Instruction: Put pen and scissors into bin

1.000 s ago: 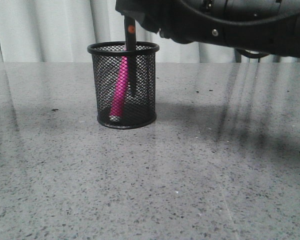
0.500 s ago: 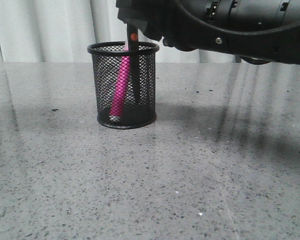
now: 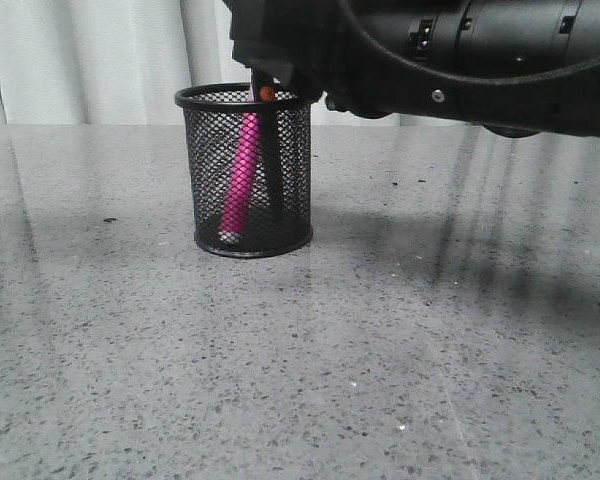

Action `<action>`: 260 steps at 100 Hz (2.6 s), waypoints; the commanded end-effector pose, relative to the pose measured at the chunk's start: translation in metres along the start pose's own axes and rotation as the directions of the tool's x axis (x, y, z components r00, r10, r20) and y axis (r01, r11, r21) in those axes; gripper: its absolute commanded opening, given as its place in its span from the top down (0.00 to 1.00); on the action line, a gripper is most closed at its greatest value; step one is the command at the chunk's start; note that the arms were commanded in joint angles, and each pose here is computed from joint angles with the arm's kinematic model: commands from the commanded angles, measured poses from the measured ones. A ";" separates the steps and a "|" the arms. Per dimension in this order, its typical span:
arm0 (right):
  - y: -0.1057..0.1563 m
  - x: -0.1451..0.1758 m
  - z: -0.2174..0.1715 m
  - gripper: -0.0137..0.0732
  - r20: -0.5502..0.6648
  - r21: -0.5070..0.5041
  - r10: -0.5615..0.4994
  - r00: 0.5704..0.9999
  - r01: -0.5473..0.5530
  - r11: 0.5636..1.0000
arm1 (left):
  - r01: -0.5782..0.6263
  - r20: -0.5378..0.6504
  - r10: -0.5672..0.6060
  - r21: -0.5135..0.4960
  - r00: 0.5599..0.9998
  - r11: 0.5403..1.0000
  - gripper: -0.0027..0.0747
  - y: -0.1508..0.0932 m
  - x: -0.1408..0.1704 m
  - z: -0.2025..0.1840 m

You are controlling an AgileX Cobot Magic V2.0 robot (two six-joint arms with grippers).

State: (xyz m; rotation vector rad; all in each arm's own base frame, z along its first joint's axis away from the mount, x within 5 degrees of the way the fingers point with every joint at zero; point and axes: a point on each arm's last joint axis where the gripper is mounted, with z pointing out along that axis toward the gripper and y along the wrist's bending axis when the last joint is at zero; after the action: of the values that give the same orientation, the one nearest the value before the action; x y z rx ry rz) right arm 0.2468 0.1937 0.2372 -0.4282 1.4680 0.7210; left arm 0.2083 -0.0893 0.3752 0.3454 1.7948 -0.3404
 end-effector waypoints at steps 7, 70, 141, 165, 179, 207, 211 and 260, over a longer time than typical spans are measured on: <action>0.005 -0.022 0.000 0.76 0.121 -0.032 -0.008 0.993 0.012 0.999 | 0.017 0.128 -0.015 -0.012 0.992 1.000 0.59 0.001 -0.020 -0.009; 0.005 -0.017 0.000 0.61 0.073 -0.032 -0.020 0.997 0.022 0.999 | 0.017 0.128 -0.015 -0.012 0.992 1.000 0.59 0.001 -0.020 -0.009; 0.006 -0.023 0.000 0.54 0.136 -0.049 -0.018 0.991 0.025 0.998 | 0.017 0.128 -0.015 -0.012 0.992 1.000 0.59 0.001 -0.020 -0.009; 0.005 -0.043 -0.007 0.92 0.233 -0.047 -0.019 0.972 0.031 0.998 | 0.017 0.126 -0.015 -0.011 0.992 1.000 0.59 0.001 -0.019 -0.009; -0.006 -0.065 -0.020 0.90 0.237 0.045 -0.060 0.970 0.051 0.998 | 0.016 0.130 -0.015 -0.011 0.991 1.000 0.71 0.001 -0.020 -0.011; -0.022 -0.111 -0.074 0.90 0.038 0.276 -0.109 0.993 0.095 0.957 | -0.060 0.170 0.064 -0.033 0.983 0.998 0.99 0.001 -0.022 -0.025; -0.021 -0.116 -0.082 0.90 0.022 0.283 -0.120 0.993 0.109 0.953 | -0.060 0.192 0.066 -0.037 0.979 0.997 0.99 0.002 -0.020 -0.029; -0.001 -0.099 -0.198 0.90 0.093 0.338 -0.225 0.970 0.182 0.923 | 0.008 0.429 0.019 -0.061 0.903 0.998 0.99 0.006 0.069 -0.105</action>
State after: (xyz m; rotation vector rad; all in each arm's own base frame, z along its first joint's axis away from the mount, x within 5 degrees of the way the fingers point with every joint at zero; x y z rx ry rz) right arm 0.1225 0.0525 0.3167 -0.2907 1.4776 0.3301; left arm 0.1159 -0.0459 0.3253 0.2733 1.4934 -0.3077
